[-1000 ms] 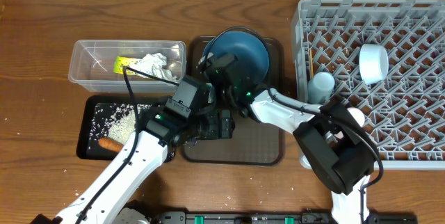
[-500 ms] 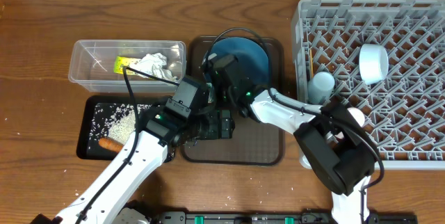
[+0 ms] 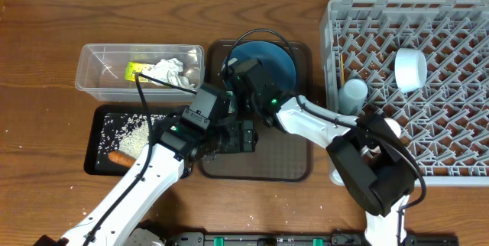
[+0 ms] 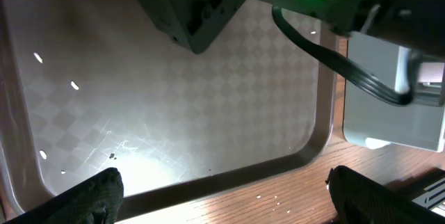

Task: Sort waste into correct bins and load items into the dishwasher rack
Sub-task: 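Close the right gripper on the teal bowl's rim, then lift the teal bowl and carry it right over the rack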

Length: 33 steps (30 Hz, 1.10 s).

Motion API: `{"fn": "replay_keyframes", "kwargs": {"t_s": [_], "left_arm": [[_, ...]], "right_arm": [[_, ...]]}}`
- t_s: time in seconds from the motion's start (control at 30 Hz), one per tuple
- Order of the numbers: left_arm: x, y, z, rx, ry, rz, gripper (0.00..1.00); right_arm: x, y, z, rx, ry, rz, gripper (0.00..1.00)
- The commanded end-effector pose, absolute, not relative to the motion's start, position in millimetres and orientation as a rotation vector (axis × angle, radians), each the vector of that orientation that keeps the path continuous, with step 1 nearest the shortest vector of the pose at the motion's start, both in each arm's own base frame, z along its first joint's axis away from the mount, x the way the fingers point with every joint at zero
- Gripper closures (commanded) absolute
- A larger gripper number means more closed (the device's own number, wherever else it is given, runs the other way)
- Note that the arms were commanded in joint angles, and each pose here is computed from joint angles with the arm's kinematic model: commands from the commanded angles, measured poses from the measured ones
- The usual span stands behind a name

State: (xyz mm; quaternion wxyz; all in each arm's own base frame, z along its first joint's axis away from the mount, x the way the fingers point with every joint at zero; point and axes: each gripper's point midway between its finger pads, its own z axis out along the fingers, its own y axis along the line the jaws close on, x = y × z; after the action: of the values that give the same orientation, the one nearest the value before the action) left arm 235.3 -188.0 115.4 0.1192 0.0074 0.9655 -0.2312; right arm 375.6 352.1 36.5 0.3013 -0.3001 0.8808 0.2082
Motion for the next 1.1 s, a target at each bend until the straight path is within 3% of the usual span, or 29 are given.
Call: {"fn": "replay_keyframes", "kwargs": {"t_s": [0.0,0.67,1.07], "left_arm": [[239.3,-189.0,124.4,0.037,2.793,-0.680,0.04],[239.3,-189.0,124.4,0.037,2.793,-0.680,0.04],[239.3,-189.0,124.4,0.037,2.793,-0.680,0.04]], "right_arm": [[349.5,365.8,50.3,-0.826,2.358,0.720,0.99],[325.7,343.3,173.7,-0.849,2.192,0.727,0.99],[354.6,306.2,224.6,-0.725,2.050,0.432,0.99]]}}
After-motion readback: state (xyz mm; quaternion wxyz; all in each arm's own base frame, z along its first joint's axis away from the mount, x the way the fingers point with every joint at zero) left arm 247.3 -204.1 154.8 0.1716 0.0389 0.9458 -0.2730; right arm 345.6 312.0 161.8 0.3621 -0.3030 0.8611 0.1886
